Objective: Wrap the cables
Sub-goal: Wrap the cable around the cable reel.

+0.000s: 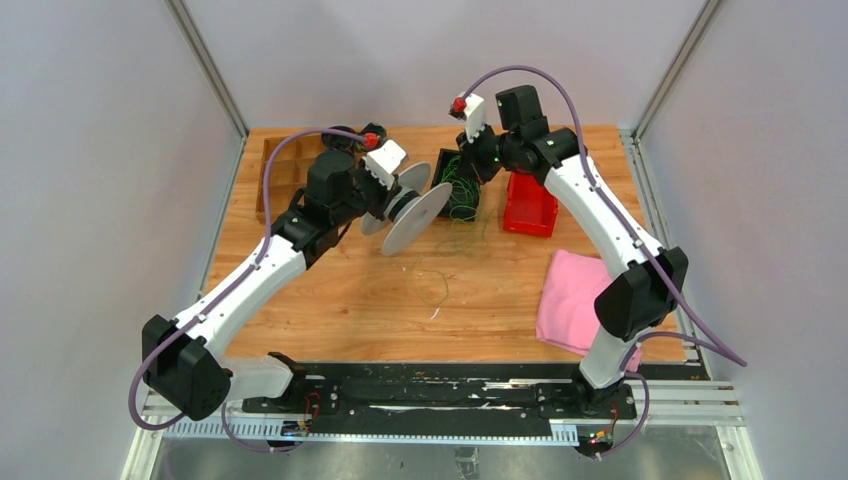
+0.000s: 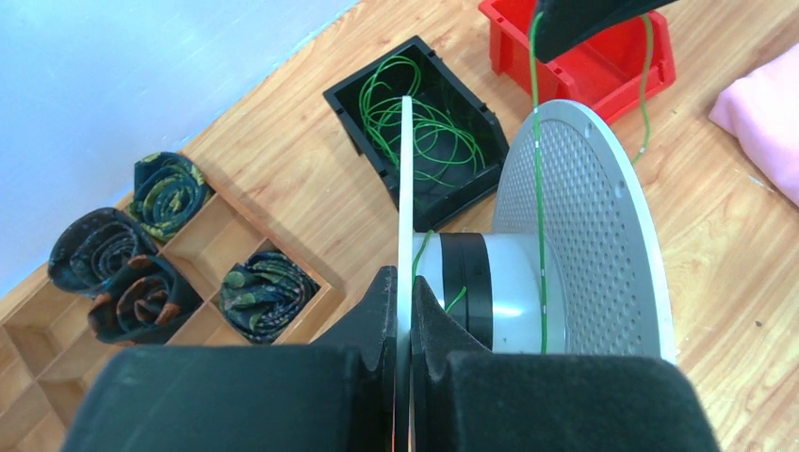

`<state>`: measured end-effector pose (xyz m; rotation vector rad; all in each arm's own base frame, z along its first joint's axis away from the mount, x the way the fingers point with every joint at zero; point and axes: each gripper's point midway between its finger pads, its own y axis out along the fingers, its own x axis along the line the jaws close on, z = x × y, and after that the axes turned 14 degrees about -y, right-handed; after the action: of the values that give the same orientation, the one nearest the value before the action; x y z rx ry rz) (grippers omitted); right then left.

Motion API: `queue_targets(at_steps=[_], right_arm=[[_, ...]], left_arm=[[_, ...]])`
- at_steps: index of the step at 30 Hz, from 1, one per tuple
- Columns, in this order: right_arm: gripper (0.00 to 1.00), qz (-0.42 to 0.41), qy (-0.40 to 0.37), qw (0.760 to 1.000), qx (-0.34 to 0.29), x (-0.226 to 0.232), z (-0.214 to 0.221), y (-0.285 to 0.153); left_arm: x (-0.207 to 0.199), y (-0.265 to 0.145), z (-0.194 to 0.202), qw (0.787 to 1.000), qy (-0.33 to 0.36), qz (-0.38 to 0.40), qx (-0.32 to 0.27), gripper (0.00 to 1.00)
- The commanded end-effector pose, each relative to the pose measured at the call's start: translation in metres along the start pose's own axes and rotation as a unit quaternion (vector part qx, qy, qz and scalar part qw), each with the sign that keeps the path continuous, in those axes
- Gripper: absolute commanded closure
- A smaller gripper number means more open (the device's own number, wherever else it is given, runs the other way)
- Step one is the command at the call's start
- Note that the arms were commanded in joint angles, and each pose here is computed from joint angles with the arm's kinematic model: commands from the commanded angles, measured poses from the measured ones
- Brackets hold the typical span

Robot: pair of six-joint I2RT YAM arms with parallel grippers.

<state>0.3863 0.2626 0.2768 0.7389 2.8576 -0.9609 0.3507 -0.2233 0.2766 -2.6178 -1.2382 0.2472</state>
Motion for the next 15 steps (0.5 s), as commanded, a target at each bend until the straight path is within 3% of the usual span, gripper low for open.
queue_targets(at_steps=[1, 15], right_arm=[[0.99, 0.076, -0.016, 0.997, 0.004, -0.047, -0.002, -0.011], [0.99, 0.098, 0.004, 0.995, 0.024, -0.063, 0.024, -0.002]], left_arm=[[-0.015, -0.009, -0.019, 0.999, 0.005, 0.039, -0.02, 1.0], [-0.016, -0.024, -0.05, 0.991, -0.101, 0.068, -0.054, 1.0]])
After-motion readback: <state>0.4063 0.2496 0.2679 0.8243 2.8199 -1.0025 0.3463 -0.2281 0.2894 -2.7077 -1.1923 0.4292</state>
